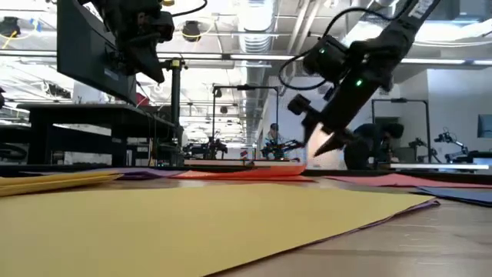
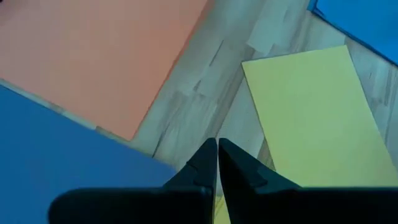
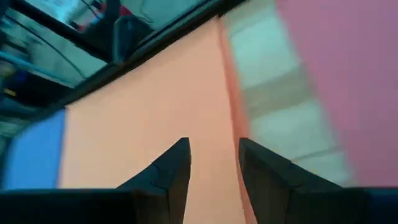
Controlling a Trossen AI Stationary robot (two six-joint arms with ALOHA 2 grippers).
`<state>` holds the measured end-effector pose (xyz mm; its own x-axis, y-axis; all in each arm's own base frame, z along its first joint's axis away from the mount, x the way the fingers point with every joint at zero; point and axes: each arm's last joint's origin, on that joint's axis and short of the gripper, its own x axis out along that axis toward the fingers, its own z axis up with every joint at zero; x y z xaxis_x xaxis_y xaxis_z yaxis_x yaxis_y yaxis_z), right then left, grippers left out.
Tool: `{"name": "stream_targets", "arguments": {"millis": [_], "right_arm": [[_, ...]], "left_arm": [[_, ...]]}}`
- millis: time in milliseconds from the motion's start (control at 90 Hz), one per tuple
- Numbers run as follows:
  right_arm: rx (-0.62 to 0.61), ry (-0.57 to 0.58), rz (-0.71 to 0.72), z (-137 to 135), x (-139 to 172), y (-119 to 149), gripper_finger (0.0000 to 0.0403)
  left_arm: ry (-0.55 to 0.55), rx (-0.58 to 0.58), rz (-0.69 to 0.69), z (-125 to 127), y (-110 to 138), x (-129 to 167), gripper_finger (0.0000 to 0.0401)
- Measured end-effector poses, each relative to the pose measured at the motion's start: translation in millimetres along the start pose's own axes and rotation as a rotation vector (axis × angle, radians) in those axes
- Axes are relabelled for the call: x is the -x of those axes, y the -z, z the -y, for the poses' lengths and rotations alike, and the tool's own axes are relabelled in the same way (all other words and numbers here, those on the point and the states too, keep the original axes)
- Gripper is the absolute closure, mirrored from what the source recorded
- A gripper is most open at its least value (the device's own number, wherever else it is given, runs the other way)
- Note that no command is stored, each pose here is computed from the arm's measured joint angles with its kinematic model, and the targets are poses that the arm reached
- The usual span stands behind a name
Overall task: Organize paper
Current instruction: Stack the orange paper on top of the other orange paper, then stack the yellow paper on top of the other yellow paper
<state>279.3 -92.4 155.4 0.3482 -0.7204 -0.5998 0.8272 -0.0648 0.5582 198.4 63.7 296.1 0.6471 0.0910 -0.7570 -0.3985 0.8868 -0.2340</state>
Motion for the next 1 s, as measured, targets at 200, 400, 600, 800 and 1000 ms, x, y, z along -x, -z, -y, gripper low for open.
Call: {"name": "stream_targets", "arguments": {"millis": [200,400,600,800,1000], "right_arm": [[0.223,-0.119,-0.072,-8.4,46.5,-35.9,0.0275],[0.354,-0.465,-0.365,-18.3,102.0,-39.0,0.0275],[0.36,-0.474,-0.545,-12.8,131.1,-3.2,0.0275],[0.457,-0.382,-0.707,-0.2,139.4,51.0,0.0275],[0.573,-0.317,-0.834,12.2,133.7,91.6,0.0275]], "left_arm": [[0.001,-0.02,0.001,0.1,-0.1,0.0,0.0401],[0.01,-0.027,0.022,1.5,-2.0,-0.1,0.0401],[0.095,-0.075,0.102,15.7,-8.5,-0.3,0.0401],[0.198,-0.082,0.113,42.7,-10.8,-14.5,0.0401],[0.242,-0.054,-0.03,77.2,-0.4,-63.7,0.0401]]}}
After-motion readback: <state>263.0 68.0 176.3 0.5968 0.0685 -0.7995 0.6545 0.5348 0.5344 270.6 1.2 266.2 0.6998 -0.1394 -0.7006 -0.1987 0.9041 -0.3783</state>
